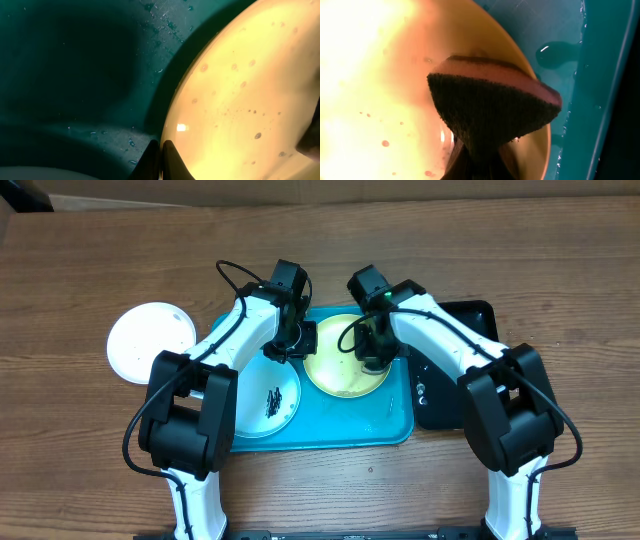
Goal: Clean dirty plates on tray and stack at the side
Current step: 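Scrub the yellow-rimmed plate with the sponge in the right gripper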
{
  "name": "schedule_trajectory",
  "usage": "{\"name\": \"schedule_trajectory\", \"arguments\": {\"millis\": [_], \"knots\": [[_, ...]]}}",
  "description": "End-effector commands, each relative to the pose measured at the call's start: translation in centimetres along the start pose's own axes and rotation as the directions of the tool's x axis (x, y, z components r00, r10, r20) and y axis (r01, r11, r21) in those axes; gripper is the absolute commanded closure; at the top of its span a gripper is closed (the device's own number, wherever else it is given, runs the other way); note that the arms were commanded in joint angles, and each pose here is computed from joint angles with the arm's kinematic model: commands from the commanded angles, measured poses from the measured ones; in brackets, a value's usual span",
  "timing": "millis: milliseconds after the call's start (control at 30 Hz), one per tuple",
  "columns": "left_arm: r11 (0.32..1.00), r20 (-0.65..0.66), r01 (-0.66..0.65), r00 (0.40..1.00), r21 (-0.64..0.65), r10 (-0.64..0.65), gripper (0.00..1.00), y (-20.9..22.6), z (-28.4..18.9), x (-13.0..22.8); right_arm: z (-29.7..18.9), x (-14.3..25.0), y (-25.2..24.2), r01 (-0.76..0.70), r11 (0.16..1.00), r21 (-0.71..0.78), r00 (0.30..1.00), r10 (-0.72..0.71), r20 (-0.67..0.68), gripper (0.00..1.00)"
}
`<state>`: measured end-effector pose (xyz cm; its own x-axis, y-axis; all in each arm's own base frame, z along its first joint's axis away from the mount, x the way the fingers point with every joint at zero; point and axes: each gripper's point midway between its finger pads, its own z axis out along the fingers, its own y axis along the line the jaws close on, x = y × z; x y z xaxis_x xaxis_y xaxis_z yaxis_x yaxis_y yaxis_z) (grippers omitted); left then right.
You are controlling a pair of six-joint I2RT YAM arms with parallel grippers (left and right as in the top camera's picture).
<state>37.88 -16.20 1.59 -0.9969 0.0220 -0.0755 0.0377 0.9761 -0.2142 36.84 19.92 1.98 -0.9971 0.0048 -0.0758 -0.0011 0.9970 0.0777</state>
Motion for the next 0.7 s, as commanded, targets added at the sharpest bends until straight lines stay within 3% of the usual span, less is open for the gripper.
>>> {"name": "schedule_trajectory", "arguments": {"millis": [0,300,667], "knots": [[1.0,-0.009,-0.031,0.999,-0.001,0.031,0.96,-0.2,0.0,0.3,0.3,-0.1,0.2,-0.038,0.996,-0.082,0.999,0.035,-0.038,0.96],[1.0,-0.008,-0.031,0.999,-0.001,0.031,0.96,-0.2,0.0,0.2,2.6,3.0,1.9,-0.026,0.97,-0.24,0.991,-0.006,-0.134,0.96],[1.0,-0.008,-0.031,0.999,-0.001,0.031,0.96,-0.2,0.0,0.2,0.3,4.3,8.7,0.072,0.822,-0.565,0.976,-0.173,-0.129,0.96]]}}
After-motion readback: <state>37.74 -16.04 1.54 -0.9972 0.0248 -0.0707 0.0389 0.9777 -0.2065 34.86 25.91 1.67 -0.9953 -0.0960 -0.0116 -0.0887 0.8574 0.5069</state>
